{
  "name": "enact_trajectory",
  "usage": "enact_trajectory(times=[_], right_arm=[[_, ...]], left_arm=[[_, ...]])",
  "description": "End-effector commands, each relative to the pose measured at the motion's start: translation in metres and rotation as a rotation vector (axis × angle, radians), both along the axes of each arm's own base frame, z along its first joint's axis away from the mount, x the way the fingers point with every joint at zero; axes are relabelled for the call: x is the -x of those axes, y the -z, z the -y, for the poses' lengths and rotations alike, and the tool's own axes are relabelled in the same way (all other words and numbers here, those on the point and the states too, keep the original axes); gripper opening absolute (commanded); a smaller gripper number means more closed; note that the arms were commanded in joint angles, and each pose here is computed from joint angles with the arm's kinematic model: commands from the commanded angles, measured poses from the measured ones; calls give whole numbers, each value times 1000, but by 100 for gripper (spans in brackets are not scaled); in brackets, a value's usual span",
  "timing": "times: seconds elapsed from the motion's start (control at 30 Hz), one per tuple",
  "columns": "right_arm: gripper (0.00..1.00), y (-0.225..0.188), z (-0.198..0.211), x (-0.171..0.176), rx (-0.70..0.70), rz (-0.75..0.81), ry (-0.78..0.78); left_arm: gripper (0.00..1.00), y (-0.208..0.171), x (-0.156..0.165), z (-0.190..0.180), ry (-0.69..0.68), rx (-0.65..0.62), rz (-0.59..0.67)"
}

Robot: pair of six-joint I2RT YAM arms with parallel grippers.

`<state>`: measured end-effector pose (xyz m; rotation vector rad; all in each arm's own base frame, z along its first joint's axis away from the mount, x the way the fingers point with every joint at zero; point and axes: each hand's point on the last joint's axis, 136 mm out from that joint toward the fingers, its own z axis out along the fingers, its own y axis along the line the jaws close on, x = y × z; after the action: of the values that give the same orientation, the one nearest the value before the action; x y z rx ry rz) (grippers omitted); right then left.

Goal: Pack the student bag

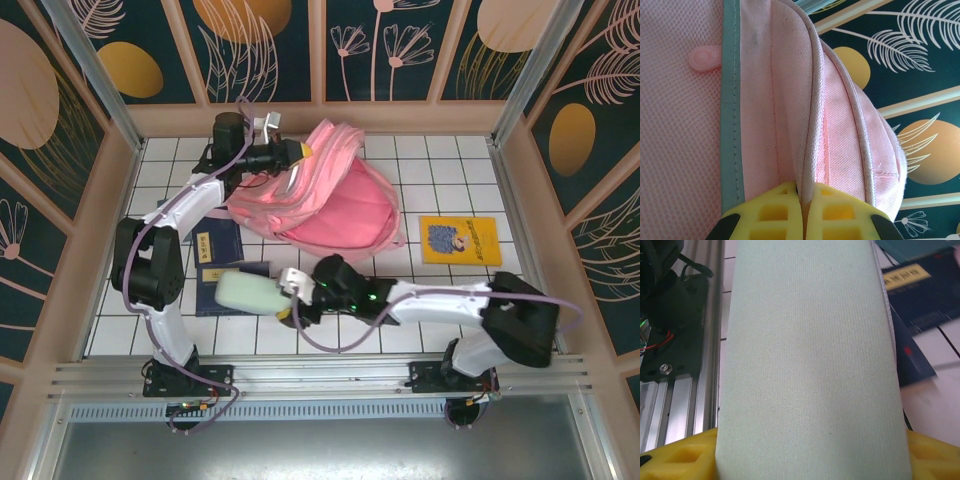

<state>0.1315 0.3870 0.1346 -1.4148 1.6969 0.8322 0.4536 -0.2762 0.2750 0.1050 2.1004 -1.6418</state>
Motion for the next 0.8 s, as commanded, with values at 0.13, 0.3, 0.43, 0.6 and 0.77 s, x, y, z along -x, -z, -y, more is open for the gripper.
enact_trajectory(times=[0.13, 0.3, 0.43, 0.6, 0.77], right_arm=[[61, -52, 92, -42, -222, 18, 421], [61, -80, 169, -94, -405, -2, 786], [59, -81, 201, -121, -407, -49, 927], [58, -71, 197, -143, -227, -69, 958], [59, -69, 168, -163, -78, -70, 872]], left_arm=[[0, -52, -9, -33, -57, 88, 134], [0, -50, -11, -32, -52, 115, 120], [0, -55, -10, -31, -42, 129, 126], [0, -67, -4, -29, -14, 142, 142], [0, -83, 5, -24, 23, 131, 165]])
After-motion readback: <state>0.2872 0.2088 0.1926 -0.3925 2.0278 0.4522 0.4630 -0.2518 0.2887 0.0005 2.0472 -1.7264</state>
